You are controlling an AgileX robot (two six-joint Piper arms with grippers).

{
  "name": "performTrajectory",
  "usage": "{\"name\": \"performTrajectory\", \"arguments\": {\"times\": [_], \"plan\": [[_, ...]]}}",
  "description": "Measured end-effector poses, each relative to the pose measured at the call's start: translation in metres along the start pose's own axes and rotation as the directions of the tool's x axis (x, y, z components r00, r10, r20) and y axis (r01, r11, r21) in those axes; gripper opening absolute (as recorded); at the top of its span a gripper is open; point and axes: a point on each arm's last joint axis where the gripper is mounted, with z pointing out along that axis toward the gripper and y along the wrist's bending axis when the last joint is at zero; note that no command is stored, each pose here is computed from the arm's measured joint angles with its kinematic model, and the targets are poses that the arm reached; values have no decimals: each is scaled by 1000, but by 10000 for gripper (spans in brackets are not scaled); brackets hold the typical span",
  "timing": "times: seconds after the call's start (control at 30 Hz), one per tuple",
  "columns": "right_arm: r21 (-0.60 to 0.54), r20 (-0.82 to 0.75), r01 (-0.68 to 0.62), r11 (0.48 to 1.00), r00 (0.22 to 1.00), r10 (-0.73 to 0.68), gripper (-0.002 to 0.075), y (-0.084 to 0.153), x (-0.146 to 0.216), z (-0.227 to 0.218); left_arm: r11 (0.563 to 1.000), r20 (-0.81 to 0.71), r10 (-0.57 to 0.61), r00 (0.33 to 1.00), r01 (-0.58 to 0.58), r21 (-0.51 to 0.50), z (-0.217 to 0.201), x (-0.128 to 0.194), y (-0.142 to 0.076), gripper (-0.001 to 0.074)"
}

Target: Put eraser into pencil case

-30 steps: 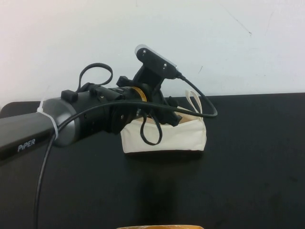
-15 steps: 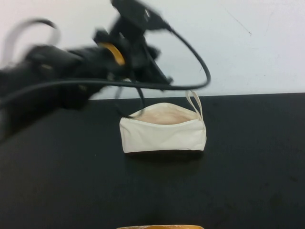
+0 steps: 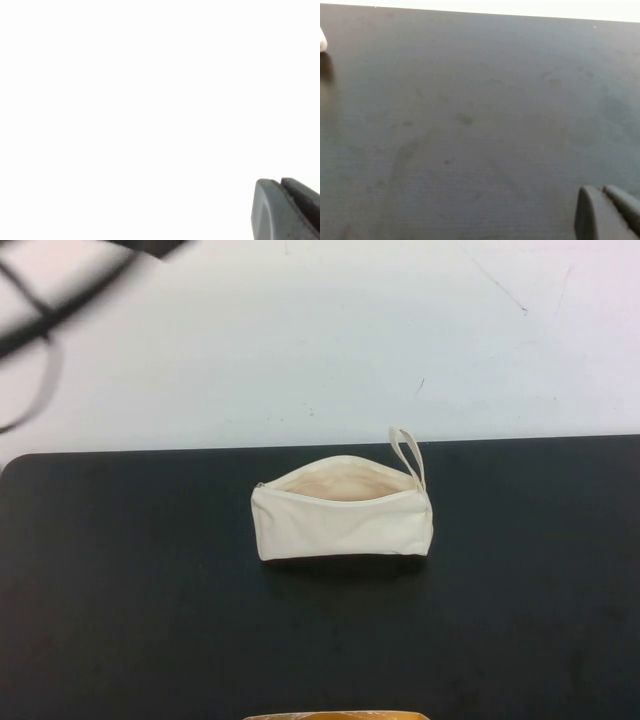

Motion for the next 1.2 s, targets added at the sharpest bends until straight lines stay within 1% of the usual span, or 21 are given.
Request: {"name": "performTrajectory", "arguments": {"times": [0.1, 0.3, 0.47, 0.6, 0.7, 0.77, 0.9, 0.97, 1.03, 1.2], "plan": [[0, 0, 0, 1000, 1000, 0, -1, 0, 0, 0, 1000, 40, 0, 999, 0, -11, -15, -10, 3, 0], [0, 0, 0, 1000, 1000, 0, -1, 0, 0, 0, 1000, 51, 0, 999, 1, -14, -20, -14, 4, 0], [0, 0, 0, 1000, 1000, 0, -1, 0, 0, 0, 1000, 16, 0, 1000, 0, -5, -16, -9, 3, 0], [0, 0, 0, 1000, 1000, 0, -1, 0, 0, 0, 1000, -25, 0, 1000, 0, 4, -25, -5, 2, -1], [0, 0, 0, 1000, 1000, 0, -1, 0, 0, 0, 997, -30, 69, 997, -70, -37, -43, -5, 9, -1], [0, 0, 0, 1000, 1000, 0, -1, 0, 0, 0, 993, -19, 92, 996, -93, -75, -57, -8, 15, -1], [0, 0, 0, 1000, 1000, 0, -1, 0, 0, 0, 984, -29, 91, 995, -94, -149, -93, -8, 23, -1], [0, 0, 0, 1000, 1000, 0, -1, 0, 0, 0, 982, -69, 69, 995, -80, -172, -114, 0, 23, -1], [0, 0, 0, 1000, 1000, 0, -1, 0, 0, 0, 979, -123, 33, 992, -56, -195, -132, 15, 20, -1], [0, 0, 0, 1000, 1000, 0, -1, 0, 0, 0, 954, -252, -105, 962, 26, -298, -162, 86, 7, -1]]}}
